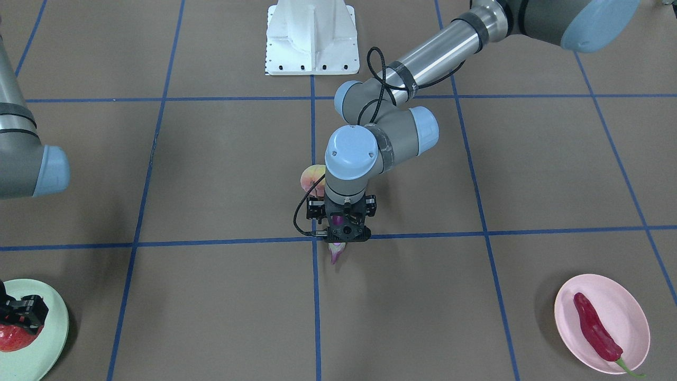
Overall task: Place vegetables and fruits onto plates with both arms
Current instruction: 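Grasp the purple eggplant with the left gripper while the right lowers the pomegranate, then lift the eggplant toward the pink plate while the right gripper releases and withdraws, then lower the eggplant onto the pink plate while the right gripper moves above the peach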
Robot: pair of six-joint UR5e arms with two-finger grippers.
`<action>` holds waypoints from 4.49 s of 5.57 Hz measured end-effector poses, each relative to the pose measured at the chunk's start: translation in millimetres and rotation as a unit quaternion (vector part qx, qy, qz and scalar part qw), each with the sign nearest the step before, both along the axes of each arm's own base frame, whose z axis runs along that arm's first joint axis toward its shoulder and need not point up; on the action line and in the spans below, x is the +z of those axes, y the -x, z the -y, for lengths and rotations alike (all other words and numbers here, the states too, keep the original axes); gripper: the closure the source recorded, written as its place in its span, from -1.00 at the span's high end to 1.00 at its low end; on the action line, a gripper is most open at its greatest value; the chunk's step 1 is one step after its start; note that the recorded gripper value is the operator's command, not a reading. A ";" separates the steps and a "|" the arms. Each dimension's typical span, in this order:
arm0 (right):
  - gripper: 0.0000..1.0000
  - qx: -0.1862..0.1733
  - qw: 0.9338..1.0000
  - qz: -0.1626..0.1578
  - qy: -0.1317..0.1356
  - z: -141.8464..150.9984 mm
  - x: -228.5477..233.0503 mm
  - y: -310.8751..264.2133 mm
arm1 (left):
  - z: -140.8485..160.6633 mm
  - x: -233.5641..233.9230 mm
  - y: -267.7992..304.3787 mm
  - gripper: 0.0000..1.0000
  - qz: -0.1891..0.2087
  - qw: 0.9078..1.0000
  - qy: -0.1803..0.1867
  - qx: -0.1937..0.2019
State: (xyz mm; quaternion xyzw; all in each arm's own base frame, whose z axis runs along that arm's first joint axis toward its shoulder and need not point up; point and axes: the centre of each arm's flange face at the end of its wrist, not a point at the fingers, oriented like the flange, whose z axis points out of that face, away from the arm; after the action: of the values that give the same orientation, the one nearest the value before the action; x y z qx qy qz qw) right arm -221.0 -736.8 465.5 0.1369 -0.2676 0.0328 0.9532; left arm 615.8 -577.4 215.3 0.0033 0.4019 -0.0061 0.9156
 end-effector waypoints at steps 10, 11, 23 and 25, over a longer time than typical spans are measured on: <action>0.99 -0.031 0.999 -0.004 -0.011 -4.6 43.9 29.1 | 74.0 -9.0 80.8 -1.00 0.004 0.999 -0.028 -0.046; 0.99 -0.038 0.999 0.025 -0.010 -5.8 27.1 23.2 | 86.0 -10.1 97.1 -1.00 -0.001 0.999 -0.028 -0.046; 0.99 0.038 0.961 0.222 0.159 -149.1 -249.2 268.7 | 277.2 178.3 390.4 -1.00 0.260 0.946 -0.070 -0.183; 0.99 0.036 0.958 0.230 0.166 -162.1 -265.1 283.4 | 278.7 238.8 379.6 -1.00 0.280 0.937 -0.087 -0.191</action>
State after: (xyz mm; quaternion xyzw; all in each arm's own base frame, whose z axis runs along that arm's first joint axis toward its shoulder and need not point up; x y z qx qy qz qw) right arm -504.4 -574.7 200.5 -0.0253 -0.4657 0.1418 0.8731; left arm 236.2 -856.1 454.1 0.1614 0.1206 -0.1442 0.9688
